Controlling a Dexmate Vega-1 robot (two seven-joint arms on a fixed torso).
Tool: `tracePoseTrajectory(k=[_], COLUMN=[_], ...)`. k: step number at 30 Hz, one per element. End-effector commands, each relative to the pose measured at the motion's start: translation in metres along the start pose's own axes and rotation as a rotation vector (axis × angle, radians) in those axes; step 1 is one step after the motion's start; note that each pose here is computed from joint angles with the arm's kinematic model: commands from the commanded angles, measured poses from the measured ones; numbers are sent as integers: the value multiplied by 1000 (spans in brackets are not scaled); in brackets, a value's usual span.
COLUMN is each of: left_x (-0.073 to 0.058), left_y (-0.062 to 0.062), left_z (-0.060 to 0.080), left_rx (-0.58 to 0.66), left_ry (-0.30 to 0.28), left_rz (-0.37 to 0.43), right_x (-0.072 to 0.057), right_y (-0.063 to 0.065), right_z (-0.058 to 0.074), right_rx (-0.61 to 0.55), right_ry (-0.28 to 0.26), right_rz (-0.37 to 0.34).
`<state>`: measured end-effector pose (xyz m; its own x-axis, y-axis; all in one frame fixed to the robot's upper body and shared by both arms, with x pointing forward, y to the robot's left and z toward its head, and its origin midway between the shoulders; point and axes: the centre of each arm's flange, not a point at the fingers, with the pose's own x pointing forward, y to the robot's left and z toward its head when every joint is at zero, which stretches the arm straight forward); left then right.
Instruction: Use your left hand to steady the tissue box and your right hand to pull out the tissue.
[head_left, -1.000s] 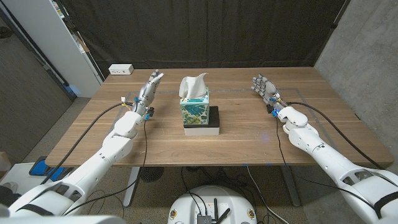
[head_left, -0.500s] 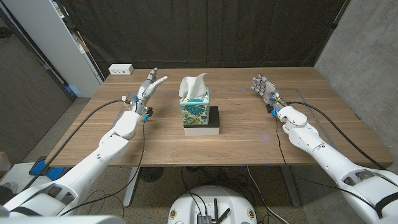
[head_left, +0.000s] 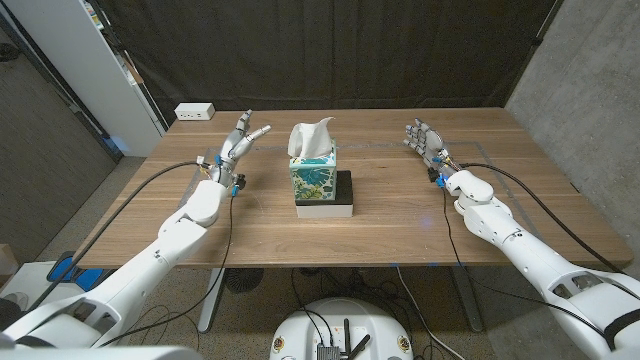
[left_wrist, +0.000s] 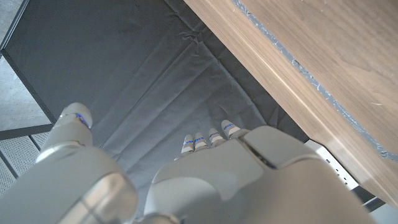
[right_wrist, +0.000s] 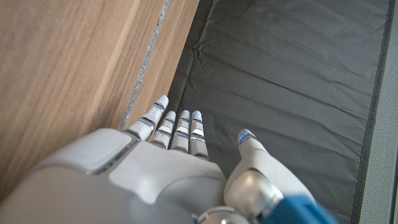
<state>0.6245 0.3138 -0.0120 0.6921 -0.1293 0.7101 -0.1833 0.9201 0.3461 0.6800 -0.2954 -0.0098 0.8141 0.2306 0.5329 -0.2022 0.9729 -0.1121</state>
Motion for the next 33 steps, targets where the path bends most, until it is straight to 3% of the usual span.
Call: tracePoseTrajectory(k=[1, 33], left_x=[-13, -53], left_y=[-1, -10], left_z=[-1, 4], left_rx=[-8, -14], left_ry=[7, 18], left_rz=[15, 31], right_x=[2, -7], right_y=[2, 6], right_z=[1, 1], right_rx=[-11, -19], right_ry=[4, 1], right_rz=[2, -2])
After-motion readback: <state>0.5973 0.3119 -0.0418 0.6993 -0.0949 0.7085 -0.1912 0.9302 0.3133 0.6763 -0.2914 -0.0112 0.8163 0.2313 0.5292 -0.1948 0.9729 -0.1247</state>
